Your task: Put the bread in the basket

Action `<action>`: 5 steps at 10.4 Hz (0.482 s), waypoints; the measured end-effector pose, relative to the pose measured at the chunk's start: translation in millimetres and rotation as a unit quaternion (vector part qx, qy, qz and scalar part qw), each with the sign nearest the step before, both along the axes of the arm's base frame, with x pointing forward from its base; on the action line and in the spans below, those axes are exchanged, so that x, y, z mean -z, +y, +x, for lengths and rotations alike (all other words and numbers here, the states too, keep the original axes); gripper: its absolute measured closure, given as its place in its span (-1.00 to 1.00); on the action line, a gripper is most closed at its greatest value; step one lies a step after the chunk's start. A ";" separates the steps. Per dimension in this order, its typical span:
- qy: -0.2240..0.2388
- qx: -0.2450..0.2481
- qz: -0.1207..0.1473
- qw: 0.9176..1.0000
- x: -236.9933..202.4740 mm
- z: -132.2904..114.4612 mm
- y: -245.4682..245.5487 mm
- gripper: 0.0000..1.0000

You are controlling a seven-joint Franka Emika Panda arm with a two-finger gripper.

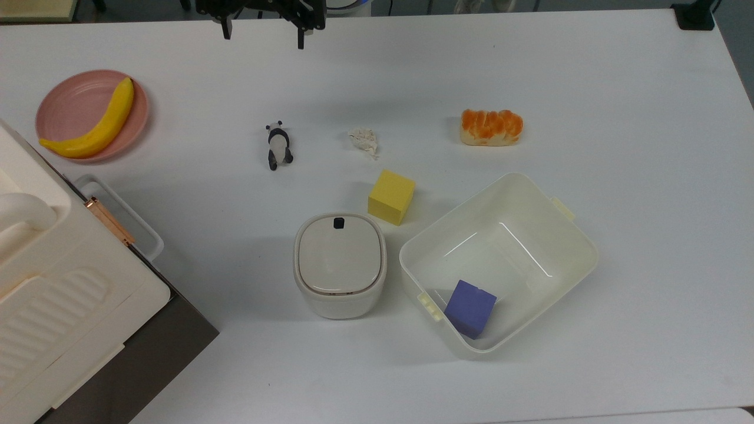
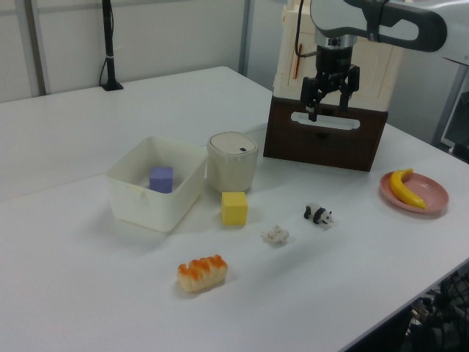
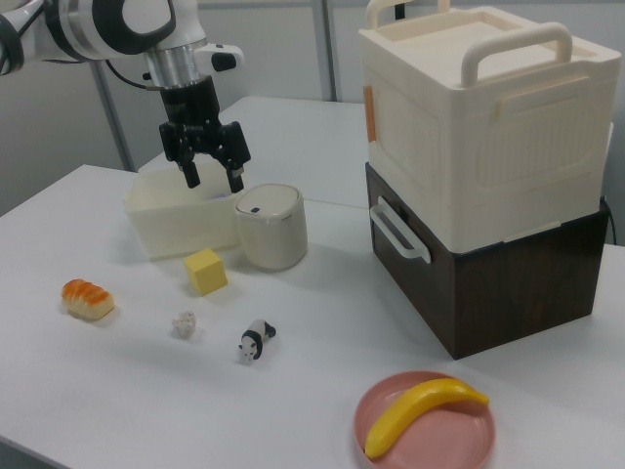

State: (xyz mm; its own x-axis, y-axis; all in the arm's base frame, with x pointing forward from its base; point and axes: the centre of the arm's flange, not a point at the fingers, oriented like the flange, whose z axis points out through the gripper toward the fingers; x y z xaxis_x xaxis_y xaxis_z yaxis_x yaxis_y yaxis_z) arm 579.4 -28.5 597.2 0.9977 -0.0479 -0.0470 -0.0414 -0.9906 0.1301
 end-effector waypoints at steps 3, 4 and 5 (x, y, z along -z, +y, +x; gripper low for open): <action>0.000 -0.001 0.000 1.000 0.1 0.0 0.2 -1.00; 0.001 -0.002 0.000 1.000 1.2 0.3 0.7 -1.00; 0.003 -0.002 0.001 1.000 2.9 1.0 1.0 -1.00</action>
